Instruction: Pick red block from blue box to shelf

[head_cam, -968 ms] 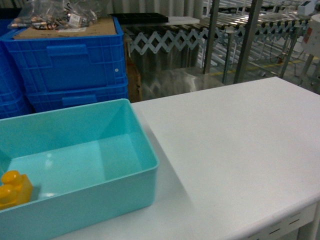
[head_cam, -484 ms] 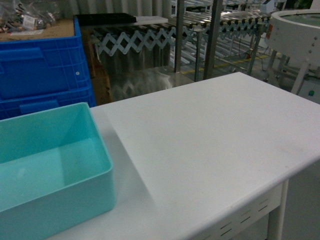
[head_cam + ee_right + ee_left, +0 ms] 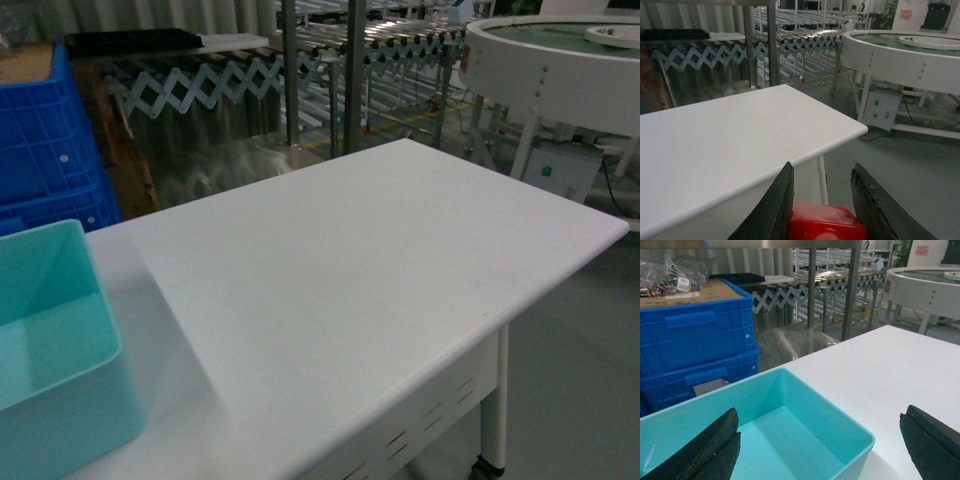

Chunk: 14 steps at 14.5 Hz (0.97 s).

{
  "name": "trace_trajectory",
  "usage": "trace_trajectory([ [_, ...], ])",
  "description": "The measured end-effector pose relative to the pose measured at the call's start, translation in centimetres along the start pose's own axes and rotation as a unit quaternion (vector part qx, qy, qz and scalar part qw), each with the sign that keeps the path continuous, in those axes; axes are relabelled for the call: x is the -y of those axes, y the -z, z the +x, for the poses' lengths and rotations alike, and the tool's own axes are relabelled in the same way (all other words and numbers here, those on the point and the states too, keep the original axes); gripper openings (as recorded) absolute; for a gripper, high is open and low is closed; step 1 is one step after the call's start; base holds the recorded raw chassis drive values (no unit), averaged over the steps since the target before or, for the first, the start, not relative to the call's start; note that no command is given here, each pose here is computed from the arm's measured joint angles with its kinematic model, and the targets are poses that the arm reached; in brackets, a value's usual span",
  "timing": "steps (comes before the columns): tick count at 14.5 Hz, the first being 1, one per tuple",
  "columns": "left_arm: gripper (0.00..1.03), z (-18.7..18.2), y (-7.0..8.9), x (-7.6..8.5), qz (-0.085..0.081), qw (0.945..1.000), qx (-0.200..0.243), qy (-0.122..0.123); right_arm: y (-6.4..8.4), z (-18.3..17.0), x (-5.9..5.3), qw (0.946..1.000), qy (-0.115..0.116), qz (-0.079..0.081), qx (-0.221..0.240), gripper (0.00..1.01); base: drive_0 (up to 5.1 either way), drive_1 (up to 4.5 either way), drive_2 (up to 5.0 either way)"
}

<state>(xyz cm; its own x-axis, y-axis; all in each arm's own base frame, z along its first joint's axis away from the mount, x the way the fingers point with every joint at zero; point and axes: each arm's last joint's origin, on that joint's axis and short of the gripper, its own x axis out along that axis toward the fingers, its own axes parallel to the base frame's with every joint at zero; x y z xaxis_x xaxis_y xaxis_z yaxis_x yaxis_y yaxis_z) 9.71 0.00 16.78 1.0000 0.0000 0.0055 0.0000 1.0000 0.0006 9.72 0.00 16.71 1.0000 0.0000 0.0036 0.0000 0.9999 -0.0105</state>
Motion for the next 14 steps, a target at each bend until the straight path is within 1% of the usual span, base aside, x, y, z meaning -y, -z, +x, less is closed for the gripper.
trace_trajectory([
  [14, 0.98, 0.00, 0.00, 0.00, 0.000, 1.0000, 0.000, 0.000, 0.00, 0.00, 0.00, 1.0000, 0.000, 0.000, 0.000, 0.28, -1.6, -1.57, -1.6],
])
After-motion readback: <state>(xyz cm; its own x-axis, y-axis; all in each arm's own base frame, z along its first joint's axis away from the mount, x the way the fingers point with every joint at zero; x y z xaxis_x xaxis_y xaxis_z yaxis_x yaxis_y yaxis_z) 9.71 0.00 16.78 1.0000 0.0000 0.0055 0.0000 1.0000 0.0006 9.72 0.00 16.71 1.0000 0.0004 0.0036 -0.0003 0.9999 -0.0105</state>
